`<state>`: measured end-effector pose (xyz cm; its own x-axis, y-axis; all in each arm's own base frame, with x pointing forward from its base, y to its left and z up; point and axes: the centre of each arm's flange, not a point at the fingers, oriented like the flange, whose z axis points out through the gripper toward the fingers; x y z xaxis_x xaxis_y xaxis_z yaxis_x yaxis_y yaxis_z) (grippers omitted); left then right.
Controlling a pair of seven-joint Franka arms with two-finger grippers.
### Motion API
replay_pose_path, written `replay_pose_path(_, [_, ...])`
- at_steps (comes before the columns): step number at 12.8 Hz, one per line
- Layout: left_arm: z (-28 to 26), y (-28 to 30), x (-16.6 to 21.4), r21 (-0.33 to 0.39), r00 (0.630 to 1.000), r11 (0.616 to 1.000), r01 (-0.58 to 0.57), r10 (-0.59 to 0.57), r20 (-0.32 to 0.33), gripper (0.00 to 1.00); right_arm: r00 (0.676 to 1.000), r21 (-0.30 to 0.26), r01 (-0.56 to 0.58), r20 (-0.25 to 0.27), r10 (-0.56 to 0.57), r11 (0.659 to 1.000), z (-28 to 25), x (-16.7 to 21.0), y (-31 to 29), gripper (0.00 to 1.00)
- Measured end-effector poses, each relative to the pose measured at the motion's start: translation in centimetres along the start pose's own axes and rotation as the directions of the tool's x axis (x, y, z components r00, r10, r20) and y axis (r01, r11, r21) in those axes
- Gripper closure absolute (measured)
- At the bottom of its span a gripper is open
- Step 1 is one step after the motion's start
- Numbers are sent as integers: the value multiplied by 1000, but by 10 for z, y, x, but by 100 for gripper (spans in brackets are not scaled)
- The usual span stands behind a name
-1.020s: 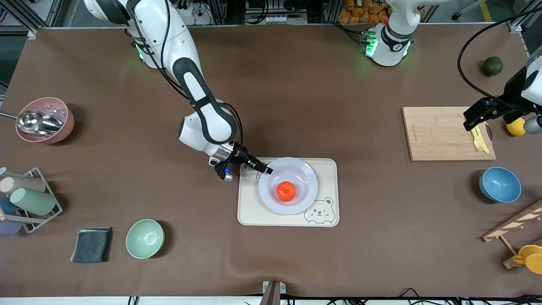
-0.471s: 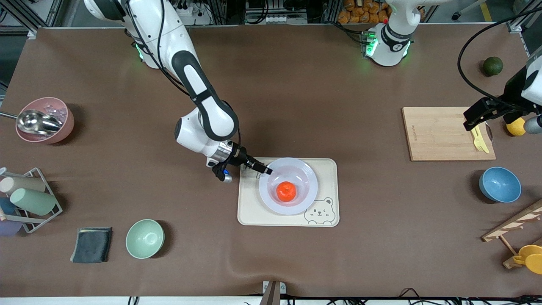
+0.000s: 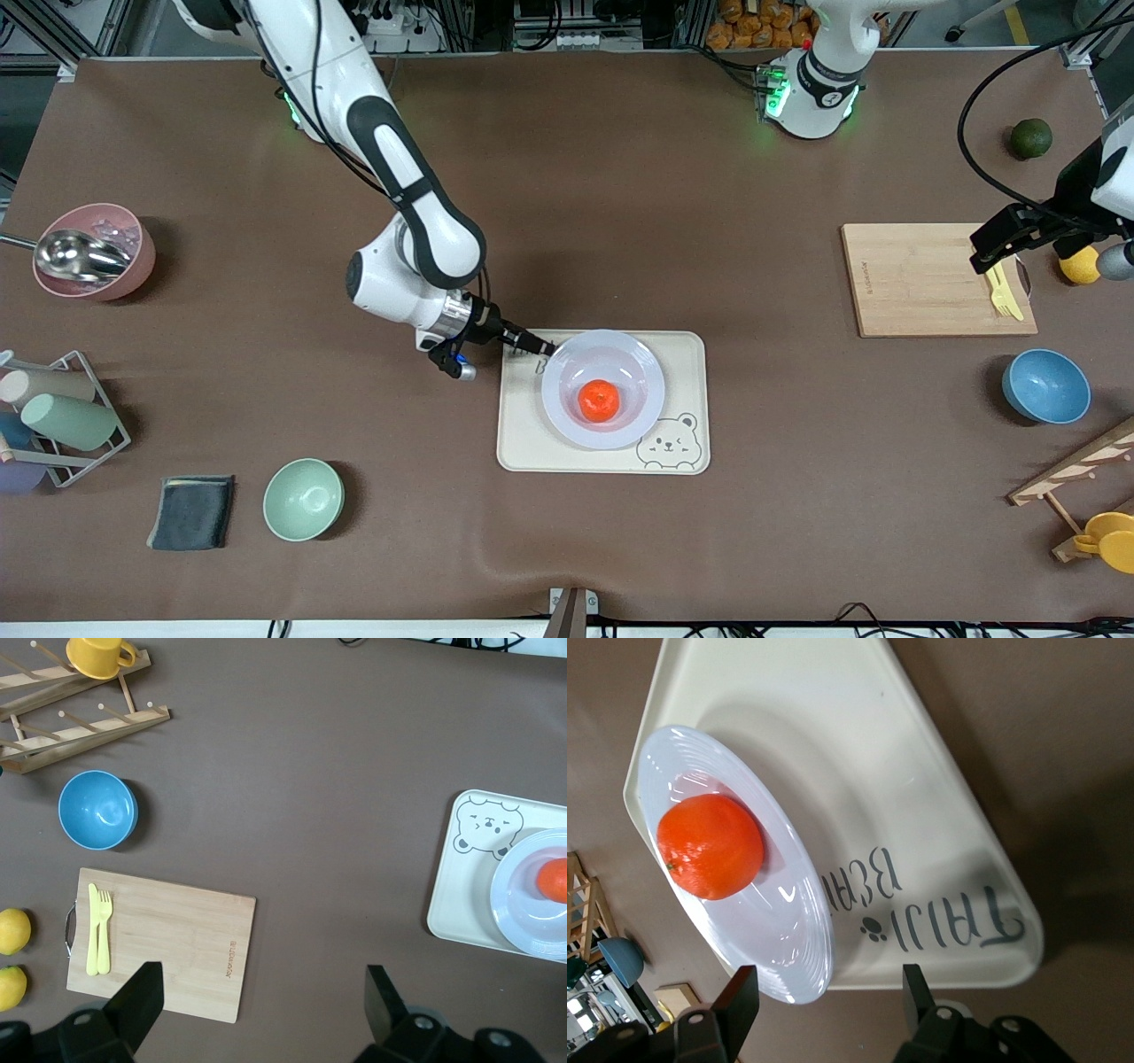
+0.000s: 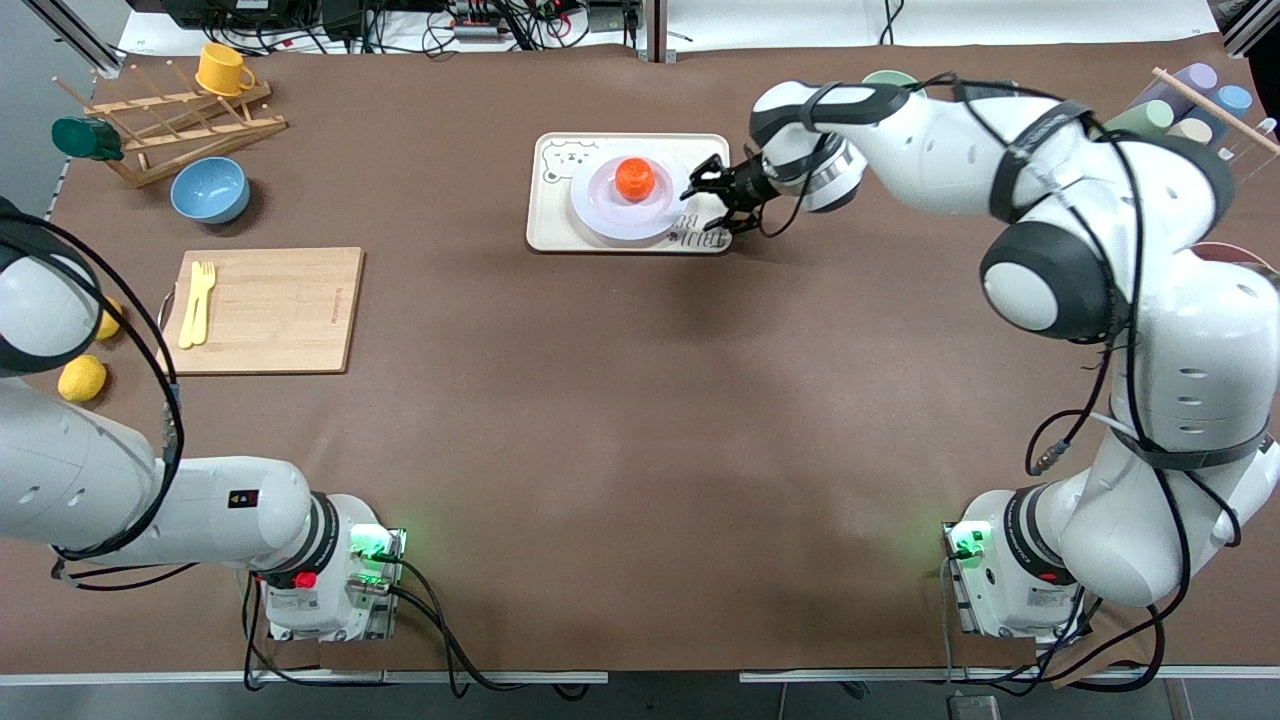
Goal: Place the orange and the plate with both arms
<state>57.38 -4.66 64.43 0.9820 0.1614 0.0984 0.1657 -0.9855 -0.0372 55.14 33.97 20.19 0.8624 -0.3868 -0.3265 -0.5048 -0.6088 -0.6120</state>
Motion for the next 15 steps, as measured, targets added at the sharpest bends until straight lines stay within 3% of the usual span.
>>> replay_pose_path(4, [0, -1, 0, 0, 1000, 1000, 2, -2, 0, 0, 998, -63, -12, 67, 16, 998, -62, 18, -8, 20])
replay_pose_path(6, [-1, -3, 0, 0, 1000, 1000, 5, -5, -2, 0, 994, -90, -15, 103, 24, 996, -92, 33, 4, 2])
replay_pose_path(8, [-5, -4, -1, -1, 1000, 1000, 6, -6, -9, 0, 985, -125, -30, 162, 50, 992, -139, 57, 25, 0])
replay_pose_path(10, [-9, -4, -2, -2, 1000, 1000, 7, -7, -15, 0, 976, -202, -20, 208, 63, 979, -201, 86, 54, 0])
replay_pose_path(13, [-9, -4, -3, -2, 1000, 1000, 7, -7, -16, 0, 976, -265, -14, 208, 71, 964, -272, 108, 87, 0])
replay_pose_path(15, [-9, -4, -3, -2, 1000, 1000, 6, -6, -16, 0, 982, -348, 53, 186, 14, 936, -309, 109, 91, 0])
